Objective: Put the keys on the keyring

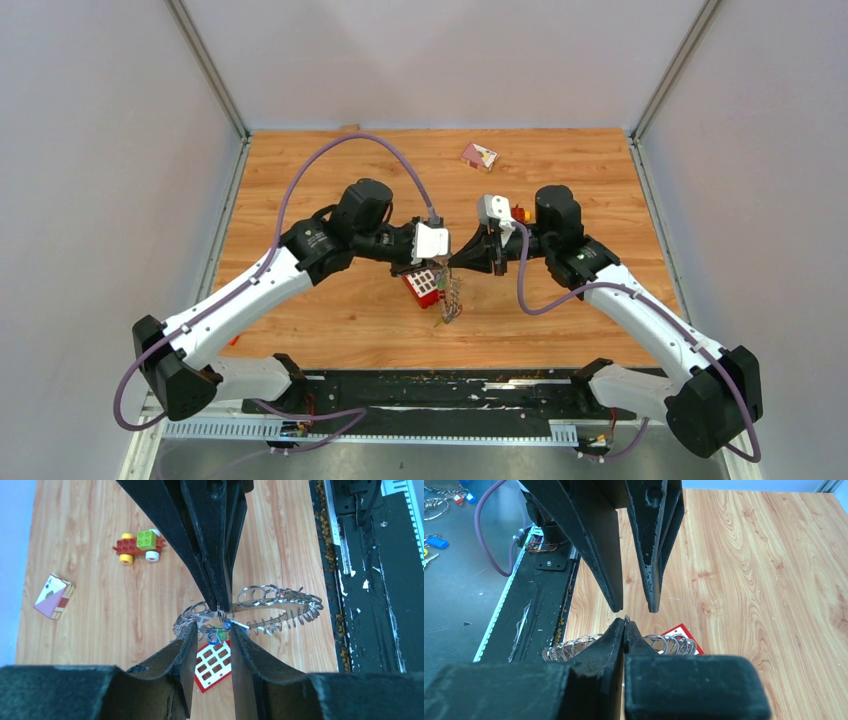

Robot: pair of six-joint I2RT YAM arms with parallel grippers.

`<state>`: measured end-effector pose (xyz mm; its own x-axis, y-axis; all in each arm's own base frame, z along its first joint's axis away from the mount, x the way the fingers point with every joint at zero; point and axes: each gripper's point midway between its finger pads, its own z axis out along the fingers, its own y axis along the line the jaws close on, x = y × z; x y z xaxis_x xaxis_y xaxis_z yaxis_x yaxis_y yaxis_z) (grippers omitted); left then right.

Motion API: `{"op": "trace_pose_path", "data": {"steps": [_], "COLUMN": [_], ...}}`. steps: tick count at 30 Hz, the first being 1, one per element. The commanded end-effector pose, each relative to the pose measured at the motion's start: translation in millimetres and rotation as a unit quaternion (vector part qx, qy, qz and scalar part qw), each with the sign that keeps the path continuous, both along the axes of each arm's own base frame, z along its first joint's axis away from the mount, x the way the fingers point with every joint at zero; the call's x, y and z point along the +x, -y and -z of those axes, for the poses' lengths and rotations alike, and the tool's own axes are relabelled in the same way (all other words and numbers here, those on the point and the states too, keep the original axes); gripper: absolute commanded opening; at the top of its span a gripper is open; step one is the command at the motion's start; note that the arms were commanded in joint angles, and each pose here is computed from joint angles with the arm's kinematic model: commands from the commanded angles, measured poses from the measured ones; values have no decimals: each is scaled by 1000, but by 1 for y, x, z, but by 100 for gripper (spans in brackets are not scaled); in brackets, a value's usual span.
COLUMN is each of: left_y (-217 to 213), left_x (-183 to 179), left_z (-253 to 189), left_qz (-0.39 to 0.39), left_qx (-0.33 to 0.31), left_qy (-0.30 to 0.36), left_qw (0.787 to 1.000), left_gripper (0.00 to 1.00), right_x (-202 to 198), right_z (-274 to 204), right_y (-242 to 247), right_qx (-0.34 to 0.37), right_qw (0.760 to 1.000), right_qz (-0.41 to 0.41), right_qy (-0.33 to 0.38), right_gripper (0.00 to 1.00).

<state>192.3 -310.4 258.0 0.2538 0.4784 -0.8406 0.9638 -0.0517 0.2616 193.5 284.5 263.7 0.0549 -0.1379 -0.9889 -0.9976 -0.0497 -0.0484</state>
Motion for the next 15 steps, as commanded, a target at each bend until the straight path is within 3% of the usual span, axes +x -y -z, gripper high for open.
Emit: {"op": "trace_pose_path", "data": {"steps": [1, 15], "left_y": [6, 13], "left_x": [-6, -6], "left_z": [-12, 6], "left_qz": [28, 34], "left_qx": [-27, -17], "left_qy": [15, -13], "left_qw": [999, 999], "left_gripper": [38, 36], "right_x": [-4, -4], "right_z": [-22, -21], "right_y": [-1, 0], "right_qx": [24, 24], "right_qw": [999, 999], "right_qz": [-14, -14], "right_qy": [43, 42], "right_gripper": [0, 0]}}
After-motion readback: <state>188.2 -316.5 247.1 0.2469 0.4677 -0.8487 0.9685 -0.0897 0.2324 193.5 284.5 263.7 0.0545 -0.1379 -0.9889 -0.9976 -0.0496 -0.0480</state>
